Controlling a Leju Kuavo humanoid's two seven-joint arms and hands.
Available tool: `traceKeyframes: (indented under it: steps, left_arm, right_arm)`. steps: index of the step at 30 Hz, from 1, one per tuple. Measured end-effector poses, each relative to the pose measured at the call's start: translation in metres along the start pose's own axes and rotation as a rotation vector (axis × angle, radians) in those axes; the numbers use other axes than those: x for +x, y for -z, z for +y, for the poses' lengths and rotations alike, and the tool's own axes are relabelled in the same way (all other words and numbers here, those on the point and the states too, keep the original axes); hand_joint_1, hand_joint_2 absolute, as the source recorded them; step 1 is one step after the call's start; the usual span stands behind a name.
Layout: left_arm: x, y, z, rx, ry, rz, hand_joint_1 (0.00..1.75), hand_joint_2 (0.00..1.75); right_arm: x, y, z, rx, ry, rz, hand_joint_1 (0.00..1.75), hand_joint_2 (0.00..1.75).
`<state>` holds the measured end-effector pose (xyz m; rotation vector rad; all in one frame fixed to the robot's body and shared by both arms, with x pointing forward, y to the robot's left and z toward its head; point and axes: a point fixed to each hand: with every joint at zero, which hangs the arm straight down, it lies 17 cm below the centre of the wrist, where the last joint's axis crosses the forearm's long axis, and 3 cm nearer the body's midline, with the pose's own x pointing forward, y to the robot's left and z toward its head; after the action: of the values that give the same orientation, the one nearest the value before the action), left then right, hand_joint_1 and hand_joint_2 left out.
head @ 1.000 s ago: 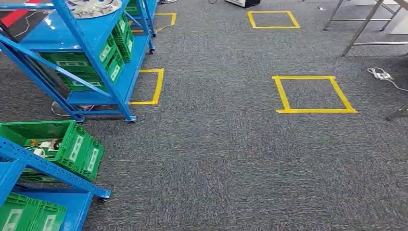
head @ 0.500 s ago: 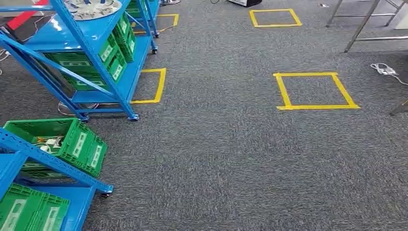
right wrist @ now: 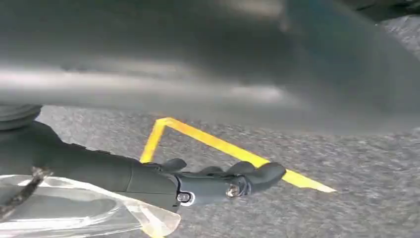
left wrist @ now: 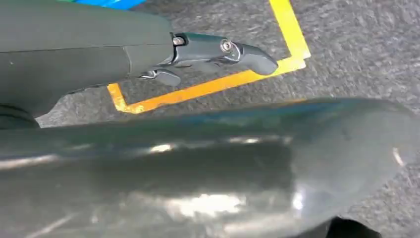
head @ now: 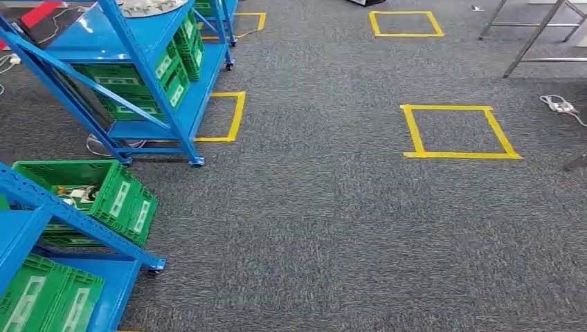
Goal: Take the parts from the cabinet and place them on the table.
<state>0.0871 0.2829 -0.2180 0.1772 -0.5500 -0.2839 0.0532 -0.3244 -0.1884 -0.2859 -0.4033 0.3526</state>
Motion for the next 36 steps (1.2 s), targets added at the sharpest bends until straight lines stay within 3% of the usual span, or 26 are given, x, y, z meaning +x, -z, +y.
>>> traceKeyframes:
  steps: [36]
  left_arm:
    - [0.0019, 0.0006, -0.0024, -0.002, -0.014, 0.003, 0.00, 0.00]
  right_arm:
    - [0.0018, 0.0009, -0.0009, -0.003, 0.002, -0.010, 0.00, 0.00]
